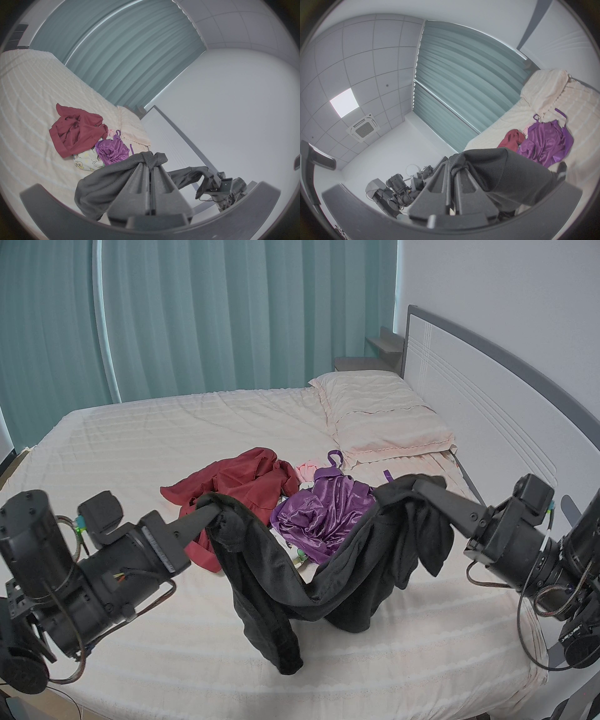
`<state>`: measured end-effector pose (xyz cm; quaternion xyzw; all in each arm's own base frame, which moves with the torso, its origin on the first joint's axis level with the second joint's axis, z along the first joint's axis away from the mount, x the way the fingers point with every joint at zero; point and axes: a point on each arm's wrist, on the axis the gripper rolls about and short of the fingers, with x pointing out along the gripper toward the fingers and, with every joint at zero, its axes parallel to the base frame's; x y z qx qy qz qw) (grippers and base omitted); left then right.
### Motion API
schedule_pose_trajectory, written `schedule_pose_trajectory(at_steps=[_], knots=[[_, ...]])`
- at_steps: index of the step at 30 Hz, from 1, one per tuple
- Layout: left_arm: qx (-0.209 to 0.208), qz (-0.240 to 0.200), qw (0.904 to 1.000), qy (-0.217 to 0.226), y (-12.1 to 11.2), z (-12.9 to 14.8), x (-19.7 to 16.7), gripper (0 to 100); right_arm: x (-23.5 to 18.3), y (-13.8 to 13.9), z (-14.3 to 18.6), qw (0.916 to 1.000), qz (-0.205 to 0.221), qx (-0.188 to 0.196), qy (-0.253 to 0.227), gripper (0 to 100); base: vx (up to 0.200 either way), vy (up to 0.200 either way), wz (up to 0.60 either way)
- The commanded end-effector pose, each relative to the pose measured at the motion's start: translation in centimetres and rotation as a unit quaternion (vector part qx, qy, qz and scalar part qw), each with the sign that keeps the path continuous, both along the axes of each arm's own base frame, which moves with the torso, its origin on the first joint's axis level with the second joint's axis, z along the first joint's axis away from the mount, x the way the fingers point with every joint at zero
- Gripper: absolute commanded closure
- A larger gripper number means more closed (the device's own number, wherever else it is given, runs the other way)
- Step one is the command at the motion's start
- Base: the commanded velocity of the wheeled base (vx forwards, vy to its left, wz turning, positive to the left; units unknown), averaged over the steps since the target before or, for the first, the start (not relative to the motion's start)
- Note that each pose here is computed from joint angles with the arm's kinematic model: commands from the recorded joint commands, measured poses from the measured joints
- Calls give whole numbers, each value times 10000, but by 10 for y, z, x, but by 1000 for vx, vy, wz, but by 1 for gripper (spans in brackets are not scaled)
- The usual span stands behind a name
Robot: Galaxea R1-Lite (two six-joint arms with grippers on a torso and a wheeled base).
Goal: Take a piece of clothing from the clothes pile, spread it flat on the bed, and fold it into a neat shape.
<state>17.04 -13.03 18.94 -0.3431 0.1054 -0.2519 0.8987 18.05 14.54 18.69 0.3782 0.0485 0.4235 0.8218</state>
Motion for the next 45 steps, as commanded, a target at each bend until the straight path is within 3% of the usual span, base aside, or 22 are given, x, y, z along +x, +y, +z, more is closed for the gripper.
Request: schedule_pose_trajectory(at_steps=[1, 7, 13, 26, 38, 45], knots=[[-238, 64, 9994, -228, 23, 7, -27, 100, -5, -11, 4, 10000, -59, -8, -45, 100, 0, 0, 0], [52, 308, 9992, 261, 21, -16, -10, 100, 10, -12, -14, 9990, -277, -161, 319, 100, 0, 0, 0], [-156, 353, 9976, 582, 19, -23, -6, 100, 10, -17, -19, 9977, -340, -71, 576, 100, 0, 0, 0], [-202, 442, 9968, 630, 25, -25, -7, 100, 6, -18, -17, 9978, -280, -12, 597, 100, -185, 0, 0], [-182, 505, 9958, 737, 24, -30, -2, 100, 7, -17, -19, 9975, -296, -39, 643, 100, 0, 0, 0], [-180, 474, 9959, 747, 25, -30, -3, 100, 8, -17, -17, 9975, -318, -27, 632, 100, 0, 200, 0]])
